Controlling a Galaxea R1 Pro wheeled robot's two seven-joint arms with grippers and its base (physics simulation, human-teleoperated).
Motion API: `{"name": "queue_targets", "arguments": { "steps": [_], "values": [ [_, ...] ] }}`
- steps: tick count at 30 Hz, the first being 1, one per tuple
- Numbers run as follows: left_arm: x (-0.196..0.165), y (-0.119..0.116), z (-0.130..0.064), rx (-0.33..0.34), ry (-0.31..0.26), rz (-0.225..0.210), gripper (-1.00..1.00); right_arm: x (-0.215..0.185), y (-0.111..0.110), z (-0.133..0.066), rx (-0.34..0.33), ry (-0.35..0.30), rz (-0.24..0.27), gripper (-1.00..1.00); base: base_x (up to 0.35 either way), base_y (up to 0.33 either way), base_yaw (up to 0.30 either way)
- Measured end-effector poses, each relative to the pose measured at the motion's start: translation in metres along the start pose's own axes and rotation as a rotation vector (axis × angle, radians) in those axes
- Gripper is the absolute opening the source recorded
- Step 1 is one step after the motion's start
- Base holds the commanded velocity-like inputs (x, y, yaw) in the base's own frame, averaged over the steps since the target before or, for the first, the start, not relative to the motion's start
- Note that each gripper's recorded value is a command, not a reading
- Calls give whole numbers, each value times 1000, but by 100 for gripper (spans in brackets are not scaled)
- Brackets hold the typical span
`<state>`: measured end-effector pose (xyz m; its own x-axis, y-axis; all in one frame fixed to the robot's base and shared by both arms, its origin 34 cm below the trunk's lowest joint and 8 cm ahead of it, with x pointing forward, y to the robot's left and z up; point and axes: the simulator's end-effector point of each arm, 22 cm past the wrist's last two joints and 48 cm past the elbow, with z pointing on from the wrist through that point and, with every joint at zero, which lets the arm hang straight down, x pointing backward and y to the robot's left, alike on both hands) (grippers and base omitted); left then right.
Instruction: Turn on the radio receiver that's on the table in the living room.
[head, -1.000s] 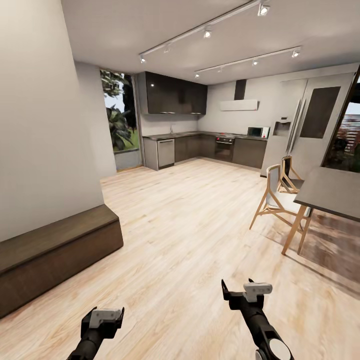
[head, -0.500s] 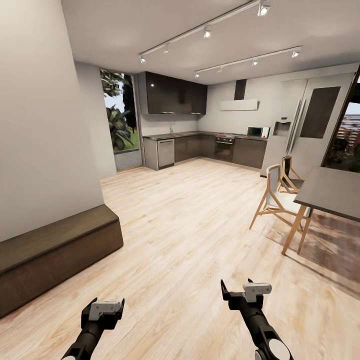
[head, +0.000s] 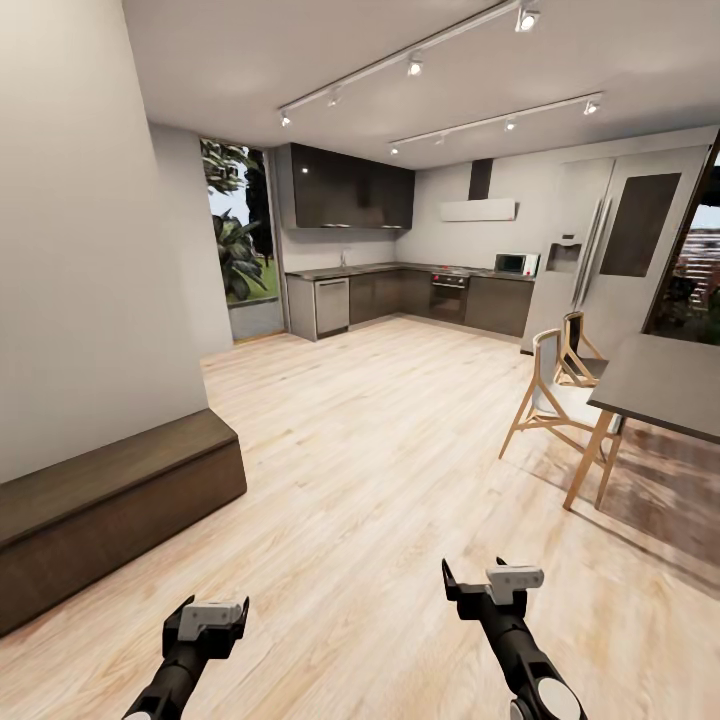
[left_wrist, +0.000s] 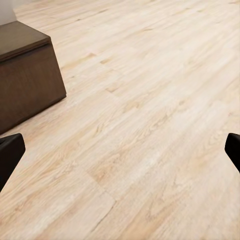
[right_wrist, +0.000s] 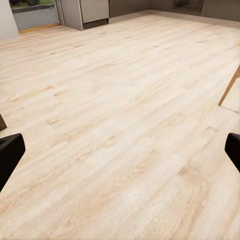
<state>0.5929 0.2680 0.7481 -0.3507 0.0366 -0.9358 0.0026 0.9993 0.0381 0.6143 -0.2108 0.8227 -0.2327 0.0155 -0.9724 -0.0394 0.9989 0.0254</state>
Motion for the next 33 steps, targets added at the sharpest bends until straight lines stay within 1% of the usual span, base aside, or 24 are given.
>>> {"name": "queue_targets", "arguments": {
  "steps": [13,17,23,33],
  "values": [
    [1,0,0,1,1,0,100,0,0,0,0,1,1,100,0,0,-1],
    [1,0,0,0,1,0,100,0,0,0,-1,1,1,100,0,0,-67],
    [0,0,0,0,1,0,100,0,1,0,-2,0,2,100,0,0,-186],
    [-1,0,-1,1,-3,-1,100,-2,1,-1,-1,-4,2,100,0,0,-268]
  ]
}}
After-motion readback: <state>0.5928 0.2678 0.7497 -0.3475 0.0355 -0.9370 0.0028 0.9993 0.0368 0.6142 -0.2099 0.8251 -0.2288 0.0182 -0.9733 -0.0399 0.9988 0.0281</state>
